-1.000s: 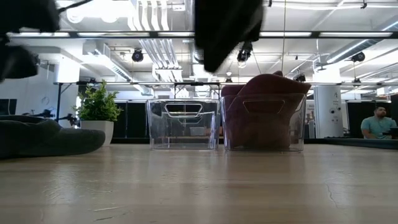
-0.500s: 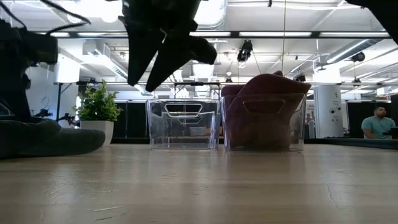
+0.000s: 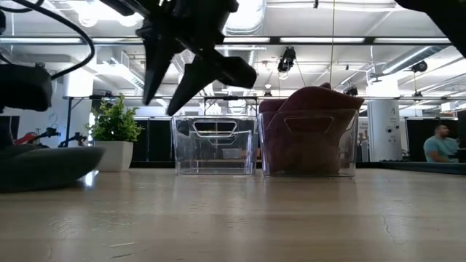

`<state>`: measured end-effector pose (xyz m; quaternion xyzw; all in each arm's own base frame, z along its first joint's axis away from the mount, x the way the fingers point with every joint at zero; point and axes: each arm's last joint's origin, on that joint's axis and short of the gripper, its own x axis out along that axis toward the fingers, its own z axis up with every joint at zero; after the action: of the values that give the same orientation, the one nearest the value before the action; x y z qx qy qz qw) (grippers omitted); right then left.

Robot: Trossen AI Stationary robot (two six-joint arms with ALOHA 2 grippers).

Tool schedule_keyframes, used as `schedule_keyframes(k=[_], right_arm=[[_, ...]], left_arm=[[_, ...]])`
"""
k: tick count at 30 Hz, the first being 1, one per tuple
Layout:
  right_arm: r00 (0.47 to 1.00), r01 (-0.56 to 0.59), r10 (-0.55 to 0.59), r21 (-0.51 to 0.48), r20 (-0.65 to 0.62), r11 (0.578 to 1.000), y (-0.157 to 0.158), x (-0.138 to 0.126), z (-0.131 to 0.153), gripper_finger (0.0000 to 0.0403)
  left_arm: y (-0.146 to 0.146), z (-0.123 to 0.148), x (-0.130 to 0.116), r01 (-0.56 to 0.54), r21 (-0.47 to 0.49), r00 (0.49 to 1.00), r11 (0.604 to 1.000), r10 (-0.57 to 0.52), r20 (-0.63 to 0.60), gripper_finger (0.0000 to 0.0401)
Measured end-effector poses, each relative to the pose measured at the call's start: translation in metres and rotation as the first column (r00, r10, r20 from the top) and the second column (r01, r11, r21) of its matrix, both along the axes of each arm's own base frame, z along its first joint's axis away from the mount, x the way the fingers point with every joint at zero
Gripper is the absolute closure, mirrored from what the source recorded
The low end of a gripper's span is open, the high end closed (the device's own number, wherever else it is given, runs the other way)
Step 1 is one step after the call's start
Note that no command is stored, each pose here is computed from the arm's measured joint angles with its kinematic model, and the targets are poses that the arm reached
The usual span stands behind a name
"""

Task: Pick & Place hat
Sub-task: Put the left black cap into the left transparent bin

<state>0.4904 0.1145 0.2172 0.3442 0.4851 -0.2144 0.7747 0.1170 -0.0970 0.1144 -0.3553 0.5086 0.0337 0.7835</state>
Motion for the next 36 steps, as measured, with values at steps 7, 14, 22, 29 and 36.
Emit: schedule_keyframes(k=[7,14,22,29,36], right_arm=[[0.992,-0.001,-0.019,0.158,0.128,0.988,0.015,0.011,-0.036,0.0271],[0.965,0.031,-0.095,0.253,0.245,0.967,0.015,0.014,-0.070,0.0271],[0.896,0.014,-0.169,0.355,0.410,0.935,0.018,0.017,-0.083,0.0271],[0.877,-0.053,-0.062,0.225,0.477,0.973,0.018,0.018,-0.082,0.0274],[0.831,-0.244,0.227,-0.034,0.508,0.969,0.022,0.022,-0.052,0.0348]], left_arm=[[-0.020,0.008,0.007,0.318,0.122,0.931,0.940,-0.334,0.150,0.0191],[-0.031,0.005,0.017,0.408,0.211,0.886,0.888,-0.441,0.143,0.0191],[-0.041,-0.001,0.026,0.423,0.214,0.865,0.881,-0.462,0.194,0.0191],[-0.051,0.006,0.037,0.426,0.284,0.825,0.859,-0.498,0.268,0.0191],[-0.052,0.030,0.041,0.415,0.342,0.829,0.843,-0.505,0.238,0.0191]])
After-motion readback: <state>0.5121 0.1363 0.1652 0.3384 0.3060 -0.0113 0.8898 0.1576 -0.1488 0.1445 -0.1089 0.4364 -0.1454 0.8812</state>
